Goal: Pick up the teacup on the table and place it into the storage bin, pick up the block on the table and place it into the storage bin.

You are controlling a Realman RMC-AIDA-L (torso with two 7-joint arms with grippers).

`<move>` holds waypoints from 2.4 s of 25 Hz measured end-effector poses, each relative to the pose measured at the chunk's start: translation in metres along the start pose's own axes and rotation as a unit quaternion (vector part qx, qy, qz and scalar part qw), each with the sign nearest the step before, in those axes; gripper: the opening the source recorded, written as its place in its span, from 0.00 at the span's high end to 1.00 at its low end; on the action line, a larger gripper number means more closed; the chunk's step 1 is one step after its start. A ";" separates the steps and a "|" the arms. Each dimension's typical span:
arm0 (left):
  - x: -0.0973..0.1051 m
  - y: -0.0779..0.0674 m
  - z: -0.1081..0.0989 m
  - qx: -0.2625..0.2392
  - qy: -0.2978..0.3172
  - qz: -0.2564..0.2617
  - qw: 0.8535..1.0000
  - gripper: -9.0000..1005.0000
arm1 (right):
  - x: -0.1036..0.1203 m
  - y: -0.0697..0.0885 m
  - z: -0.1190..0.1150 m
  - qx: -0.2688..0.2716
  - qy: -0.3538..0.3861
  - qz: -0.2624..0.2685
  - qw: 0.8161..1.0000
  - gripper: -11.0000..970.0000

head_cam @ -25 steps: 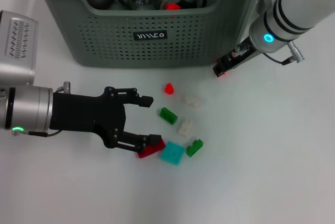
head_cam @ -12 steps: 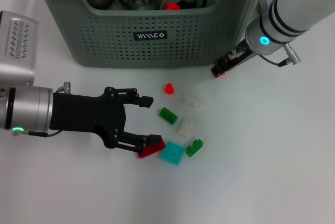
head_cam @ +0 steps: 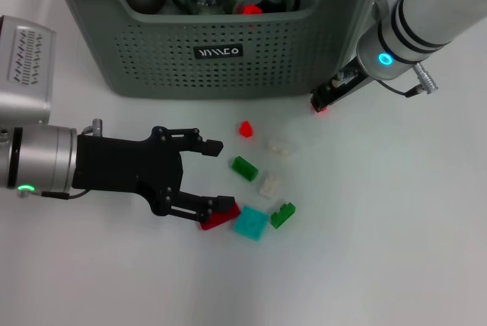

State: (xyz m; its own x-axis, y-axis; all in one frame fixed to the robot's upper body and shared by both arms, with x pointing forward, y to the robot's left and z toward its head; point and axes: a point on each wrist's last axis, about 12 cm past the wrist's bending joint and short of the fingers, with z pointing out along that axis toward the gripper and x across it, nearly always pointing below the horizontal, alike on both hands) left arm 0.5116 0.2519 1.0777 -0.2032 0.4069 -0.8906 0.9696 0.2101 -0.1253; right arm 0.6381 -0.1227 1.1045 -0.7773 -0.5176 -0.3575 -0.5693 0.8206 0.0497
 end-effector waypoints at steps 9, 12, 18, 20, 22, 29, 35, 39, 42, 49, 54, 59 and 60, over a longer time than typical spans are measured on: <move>0.000 0.000 0.000 0.000 0.000 0.000 1.000 0.13 | -0.001 0.002 -0.006 -0.004 0.004 -0.010 1.000 0.78; 0.000 0.000 0.000 0.000 0.000 0.000 1.000 0.13 | -0.002 0.002 -0.008 -0.007 0.006 -0.013 1.000 0.78; 0.000 0.000 0.000 0.000 0.000 -0.002 1.000 0.13 | -0.003 0.004 -0.016 -0.015 0.003 -0.019 1.000 0.77; 0.000 0.000 0.000 0.000 0.000 -0.002 1.000 0.13 | -0.004 0.005 -0.019 -0.020 -0.001 -0.020 1.000 0.77; 0.000 0.000 0.000 0.000 0.000 -0.002 1.000 0.13 | -0.003 0.007 -0.022 -0.030 -0.002 -0.022 0.999 0.78; 0.000 0.000 0.000 0.000 0.000 -0.003 1.000 0.13 | -0.004 0.014 -0.035 -0.074 -0.012 -0.028 0.997 0.79; 0.000 0.000 0.000 0.000 0.000 -0.003 1.000 0.13 | -0.005 0.016 -0.040 -0.081 -0.018 -0.030 0.996 0.87; 0.000 0.000 0.000 0.000 0.000 -0.003 1.000 0.13 | -0.006 0.016 -0.040 -0.082 -0.018 -0.030 0.996 0.91; 0.000 0.000 0.000 0.000 0.000 -0.004 1.000 0.13 | -0.005 0.016 -0.040 -0.082 -0.018 -0.033 0.996 0.91; 0.000 0.000 0.000 0.000 0.000 -0.004 1.000 0.13 | -0.004 0.015 -0.041 -0.087 -0.013 -0.041 0.995 0.91; 0.000 0.000 0.000 0.000 0.000 -0.004 1.000 0.13 | -0.003 0.015 -0.042 -0.089 -0.011 -0.048 0.995 0.91; 0.000 0.000 0.000 0.000 0.000 -0.004 1.000 0.13 | -0.003 0.017 -0.043 -0.093 -0.007 -0.058 0.994 0.90; 0.000 0.000 0.000 0.000 0.000 -0.004 1.000 0.13 | -0.003 0.018 -0.043 -0.095 -0.005 -0.061 0.994 0.90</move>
State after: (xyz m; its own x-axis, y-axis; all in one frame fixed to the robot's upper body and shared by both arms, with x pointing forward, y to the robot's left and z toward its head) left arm 0.5116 0.2519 1.0777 -0.2107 0.4052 -0.8896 0.9680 0.2132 -0.1321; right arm 0.6187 -0.1169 1.1465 -0.6966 -0.6078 -0.3812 -0.7009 0.6900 0.1805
